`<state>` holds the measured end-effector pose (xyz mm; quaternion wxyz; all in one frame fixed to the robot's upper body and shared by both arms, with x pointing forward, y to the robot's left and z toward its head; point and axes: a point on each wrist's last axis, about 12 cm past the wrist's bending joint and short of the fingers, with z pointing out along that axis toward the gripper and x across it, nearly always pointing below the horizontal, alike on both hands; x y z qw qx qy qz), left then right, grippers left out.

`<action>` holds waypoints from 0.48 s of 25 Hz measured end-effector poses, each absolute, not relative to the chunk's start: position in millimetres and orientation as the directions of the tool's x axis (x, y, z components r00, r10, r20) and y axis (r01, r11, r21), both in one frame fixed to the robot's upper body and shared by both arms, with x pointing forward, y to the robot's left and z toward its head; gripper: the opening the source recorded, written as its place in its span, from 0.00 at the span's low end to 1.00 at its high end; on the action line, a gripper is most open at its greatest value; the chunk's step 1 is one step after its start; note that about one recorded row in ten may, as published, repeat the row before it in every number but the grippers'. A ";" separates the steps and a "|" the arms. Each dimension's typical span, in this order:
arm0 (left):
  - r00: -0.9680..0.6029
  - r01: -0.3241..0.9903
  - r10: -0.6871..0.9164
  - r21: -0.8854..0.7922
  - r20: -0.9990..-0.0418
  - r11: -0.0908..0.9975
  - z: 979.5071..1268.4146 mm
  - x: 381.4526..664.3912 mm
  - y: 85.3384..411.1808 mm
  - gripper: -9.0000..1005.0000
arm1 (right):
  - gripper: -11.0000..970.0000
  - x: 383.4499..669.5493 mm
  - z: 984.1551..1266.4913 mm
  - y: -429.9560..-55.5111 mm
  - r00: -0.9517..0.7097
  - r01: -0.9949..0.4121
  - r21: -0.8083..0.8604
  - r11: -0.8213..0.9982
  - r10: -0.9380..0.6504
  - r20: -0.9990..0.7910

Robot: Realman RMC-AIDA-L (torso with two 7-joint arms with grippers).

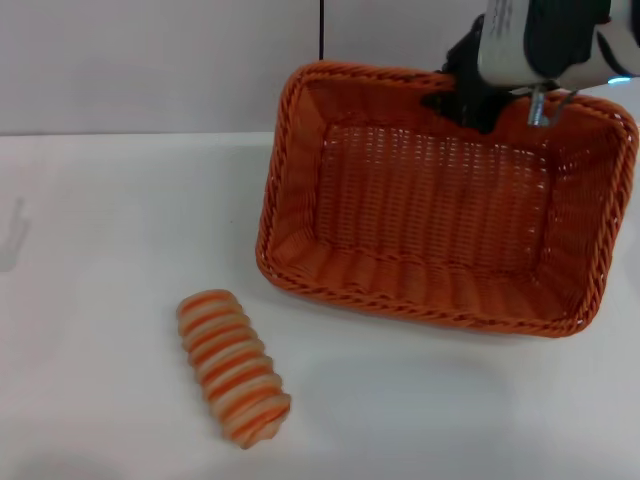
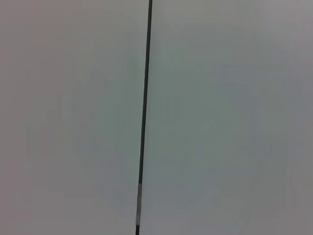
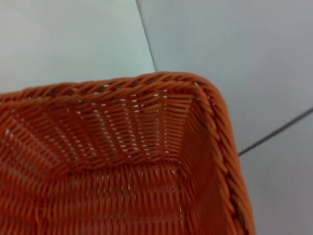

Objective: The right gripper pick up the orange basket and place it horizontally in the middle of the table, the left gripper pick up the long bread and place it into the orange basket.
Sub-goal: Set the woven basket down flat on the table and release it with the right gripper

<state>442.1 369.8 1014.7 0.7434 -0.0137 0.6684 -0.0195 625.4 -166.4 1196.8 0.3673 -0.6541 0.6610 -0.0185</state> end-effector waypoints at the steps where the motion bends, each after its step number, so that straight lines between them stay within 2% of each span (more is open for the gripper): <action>1: 0.106 0.011 -0.047 -0.046 -0.993 0.999 1014.7 442.1 369.8 0.76 | 0.16 625.0 1195.6 -164.3 0.147 -0.845 -0.520 0.125 -0.881 -0.450; 12: 0.101 0.010 -0.042 -0.041 -0.994 0.999 1014.9 446.2 369.1 0.76 | 0.17 619.3 1187.4 -136.2 0.320 -0.769 -0.639 0.022 -0.852 -0.415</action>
